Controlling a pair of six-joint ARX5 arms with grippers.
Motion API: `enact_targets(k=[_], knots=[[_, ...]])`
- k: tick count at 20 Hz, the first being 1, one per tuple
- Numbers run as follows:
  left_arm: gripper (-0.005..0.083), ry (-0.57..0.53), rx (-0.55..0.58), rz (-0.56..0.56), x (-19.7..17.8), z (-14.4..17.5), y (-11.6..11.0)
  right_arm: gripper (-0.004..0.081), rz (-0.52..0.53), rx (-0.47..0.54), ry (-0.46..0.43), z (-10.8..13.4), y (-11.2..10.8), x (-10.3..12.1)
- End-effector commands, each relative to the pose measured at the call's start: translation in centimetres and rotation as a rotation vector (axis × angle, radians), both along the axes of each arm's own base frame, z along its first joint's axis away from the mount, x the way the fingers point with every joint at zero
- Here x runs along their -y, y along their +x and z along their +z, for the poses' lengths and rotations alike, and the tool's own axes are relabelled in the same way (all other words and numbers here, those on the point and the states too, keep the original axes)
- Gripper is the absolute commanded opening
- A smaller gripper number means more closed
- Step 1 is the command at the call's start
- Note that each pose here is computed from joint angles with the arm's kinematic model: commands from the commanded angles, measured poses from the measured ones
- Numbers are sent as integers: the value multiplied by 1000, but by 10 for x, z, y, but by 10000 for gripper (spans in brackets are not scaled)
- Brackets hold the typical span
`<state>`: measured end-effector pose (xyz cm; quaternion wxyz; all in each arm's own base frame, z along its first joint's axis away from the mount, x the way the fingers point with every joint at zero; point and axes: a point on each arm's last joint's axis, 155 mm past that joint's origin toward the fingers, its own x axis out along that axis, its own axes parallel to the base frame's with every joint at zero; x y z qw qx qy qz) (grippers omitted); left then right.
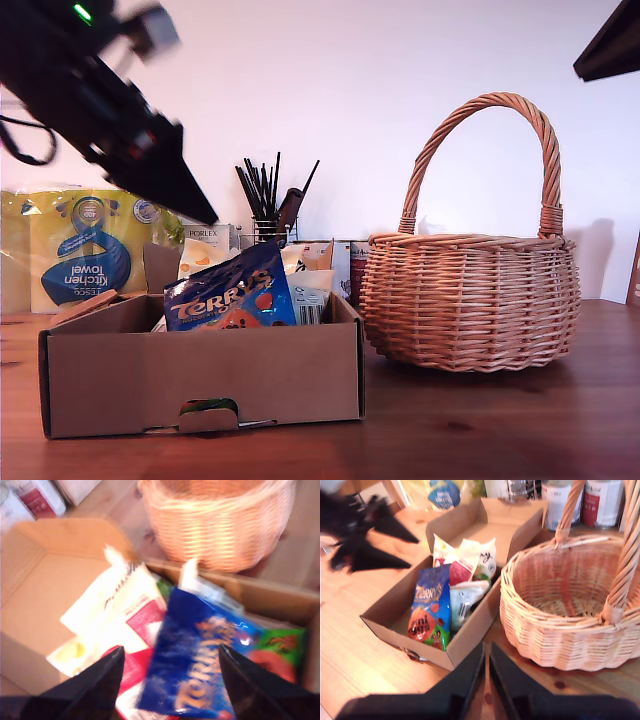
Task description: Move the bags of Easter eggs from the cardboard box on the left into the woven basket on the right side.
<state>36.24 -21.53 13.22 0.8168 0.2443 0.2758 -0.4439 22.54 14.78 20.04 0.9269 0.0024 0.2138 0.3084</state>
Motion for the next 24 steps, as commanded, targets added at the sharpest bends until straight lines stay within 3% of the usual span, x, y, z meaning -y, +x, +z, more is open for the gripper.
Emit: enact_targets(k=[1, 5, 8, 17, 24], knots=[[556, 24, -39, -11, -1, -14, 2, -13, 8, 12, -5, 3, 1, -2], [551, 85, -184, -25, -13, -46, -2, -13, 15, 15, -22, 1, 2, -2], [550, 102, -213, -83, -11, -60, -10, -13, 3, 30, -48, 0, 5, 1], [509, 66, -389, -225, 23, -65, -70, -13, -24, 35, -59, 0, 8, 6], [478, -2, -413, -307, 46, -56, -88, -13, -23, 34, -59, 0, 8, 6]])
